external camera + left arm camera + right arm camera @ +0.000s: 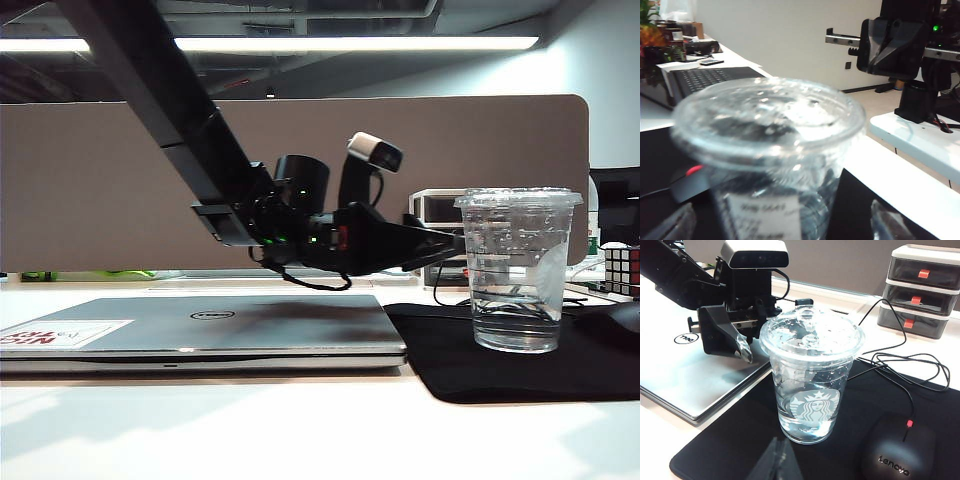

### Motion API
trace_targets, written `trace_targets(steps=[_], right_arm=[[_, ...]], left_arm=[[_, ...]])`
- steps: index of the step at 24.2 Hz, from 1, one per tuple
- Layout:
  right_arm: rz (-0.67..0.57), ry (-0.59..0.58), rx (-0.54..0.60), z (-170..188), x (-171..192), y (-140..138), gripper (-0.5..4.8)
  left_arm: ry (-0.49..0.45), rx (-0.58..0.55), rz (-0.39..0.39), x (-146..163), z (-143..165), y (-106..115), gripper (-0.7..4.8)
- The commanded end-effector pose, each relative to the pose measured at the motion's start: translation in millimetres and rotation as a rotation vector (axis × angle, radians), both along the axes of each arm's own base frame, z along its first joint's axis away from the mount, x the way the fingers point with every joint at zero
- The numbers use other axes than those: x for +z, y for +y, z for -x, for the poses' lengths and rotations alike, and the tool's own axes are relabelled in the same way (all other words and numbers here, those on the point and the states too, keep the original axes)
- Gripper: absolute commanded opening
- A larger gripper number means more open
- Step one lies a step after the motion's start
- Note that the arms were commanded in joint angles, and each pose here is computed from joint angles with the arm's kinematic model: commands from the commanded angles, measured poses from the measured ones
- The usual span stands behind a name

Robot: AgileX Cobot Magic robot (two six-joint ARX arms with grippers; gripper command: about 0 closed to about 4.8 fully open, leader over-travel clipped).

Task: Pick up the coffee cup and place it on the right side of the laptop.

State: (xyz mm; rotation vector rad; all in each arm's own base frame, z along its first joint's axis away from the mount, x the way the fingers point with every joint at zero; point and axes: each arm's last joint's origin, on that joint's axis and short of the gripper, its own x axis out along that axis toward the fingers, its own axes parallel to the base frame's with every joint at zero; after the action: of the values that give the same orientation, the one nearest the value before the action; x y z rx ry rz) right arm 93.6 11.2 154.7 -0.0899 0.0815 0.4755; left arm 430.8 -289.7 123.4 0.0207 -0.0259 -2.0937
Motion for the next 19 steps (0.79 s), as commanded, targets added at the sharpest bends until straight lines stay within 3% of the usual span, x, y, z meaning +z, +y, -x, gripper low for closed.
trace_targets(steps=[1, 3, 4, 7, 9, 13, 16, 19], right_arm=[[0.003, -0.012, 0.002, -0.4, -0.6, 0.0, -0.01], [0.003, -0.012, 0.002, -0.4, -0.6, 0.0, -0.01], [0.003, -0.013, 0.002, -0.4, -0.5, 0.0, -0.01], [0.003, -0.014, 0.002, -0.4, -0.4, 0.0, -0.01], [0.003, -0.014, 0.001, -0.4, -0.4, 0.0, -0.01], [0.002, -0.013, 0.002, -0.4, -0.5, 0.0, -0.01], [0.002, -0.013, 0.001, -0.4, -0.5, 0.0, -0.01], [0.002, -0.014, 0.002, -0.4, -0.4, 0.1, -0.01]], left_arm=[[0.003, 0.014, 0.002, 4.3, -6.7, 10.7, 4.79], [0.021, 0.024, -0.007, 4.4, -10.5, 17.0, 4.79], [0.023, 0.026, -0.005, 4.4, -12.9, 21.3, 4.53], [0.052, 0.028, -0.015, 5.5, -18.1, 31.5, 1.27], [0.096, 0.041, -0.038, 5.6, -21.6, 37.7, -0.11], [0.189, 0.082, -0.087, 6.8, -29.8, 53.0, -0.05], [0.203, 0.1, -0.094, 10.7, -31.7, 58.0, -0.05], [0.209, 0.207, -0.117, 21.5, -32.8, 68.5, -0.05]])
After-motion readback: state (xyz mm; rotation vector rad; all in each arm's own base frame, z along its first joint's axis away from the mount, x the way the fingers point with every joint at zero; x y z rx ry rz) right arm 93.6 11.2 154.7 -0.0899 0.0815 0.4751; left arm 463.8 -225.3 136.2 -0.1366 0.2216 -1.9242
